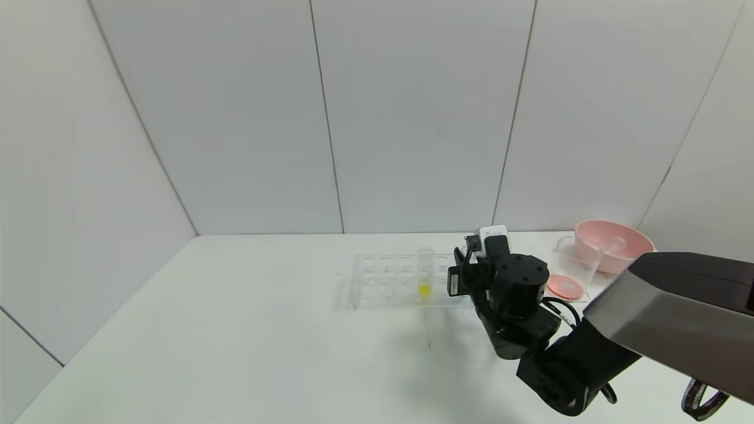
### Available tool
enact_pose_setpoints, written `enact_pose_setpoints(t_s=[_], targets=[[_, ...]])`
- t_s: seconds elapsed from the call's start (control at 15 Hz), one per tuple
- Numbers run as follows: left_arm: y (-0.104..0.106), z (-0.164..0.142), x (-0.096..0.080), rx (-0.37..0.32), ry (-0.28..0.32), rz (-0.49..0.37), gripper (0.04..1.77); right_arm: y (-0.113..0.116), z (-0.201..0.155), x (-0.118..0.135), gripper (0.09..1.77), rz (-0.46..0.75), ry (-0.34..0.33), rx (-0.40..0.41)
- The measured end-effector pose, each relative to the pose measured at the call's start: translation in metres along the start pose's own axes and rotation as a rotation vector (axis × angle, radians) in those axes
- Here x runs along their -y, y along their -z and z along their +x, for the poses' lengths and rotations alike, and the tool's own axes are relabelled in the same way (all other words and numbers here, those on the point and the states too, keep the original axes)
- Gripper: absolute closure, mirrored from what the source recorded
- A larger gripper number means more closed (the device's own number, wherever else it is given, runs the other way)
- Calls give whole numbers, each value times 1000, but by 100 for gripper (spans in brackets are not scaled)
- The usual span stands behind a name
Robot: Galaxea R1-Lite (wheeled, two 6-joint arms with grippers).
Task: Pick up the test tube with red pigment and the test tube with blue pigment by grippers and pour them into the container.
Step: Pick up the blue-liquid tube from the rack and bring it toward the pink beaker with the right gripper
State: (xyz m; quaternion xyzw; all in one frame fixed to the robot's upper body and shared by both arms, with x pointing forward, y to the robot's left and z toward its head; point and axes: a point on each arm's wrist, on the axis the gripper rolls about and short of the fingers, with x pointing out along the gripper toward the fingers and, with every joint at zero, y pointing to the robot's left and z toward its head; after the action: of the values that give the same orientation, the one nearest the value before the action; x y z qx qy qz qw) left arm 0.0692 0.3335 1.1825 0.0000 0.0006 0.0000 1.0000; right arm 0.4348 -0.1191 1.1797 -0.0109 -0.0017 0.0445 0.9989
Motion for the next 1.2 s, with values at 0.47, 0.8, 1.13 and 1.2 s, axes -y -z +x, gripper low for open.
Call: enact_pose_setpoints(t_s=[0.47,0.8,1.13,1.2], targets=[[0,0,0,0,0,0,5,-36,-8,3,135,-32,-16,68],[0,0,0,-1,0,0,5,-51,-16,1,135,-21,-29,91],[0,0,0,-1,0,0,5,-57,-26,8,135,-26,-62,85],[0,0,0,0,0,0,5,-57,-32,13,135,-34,-91,74]])
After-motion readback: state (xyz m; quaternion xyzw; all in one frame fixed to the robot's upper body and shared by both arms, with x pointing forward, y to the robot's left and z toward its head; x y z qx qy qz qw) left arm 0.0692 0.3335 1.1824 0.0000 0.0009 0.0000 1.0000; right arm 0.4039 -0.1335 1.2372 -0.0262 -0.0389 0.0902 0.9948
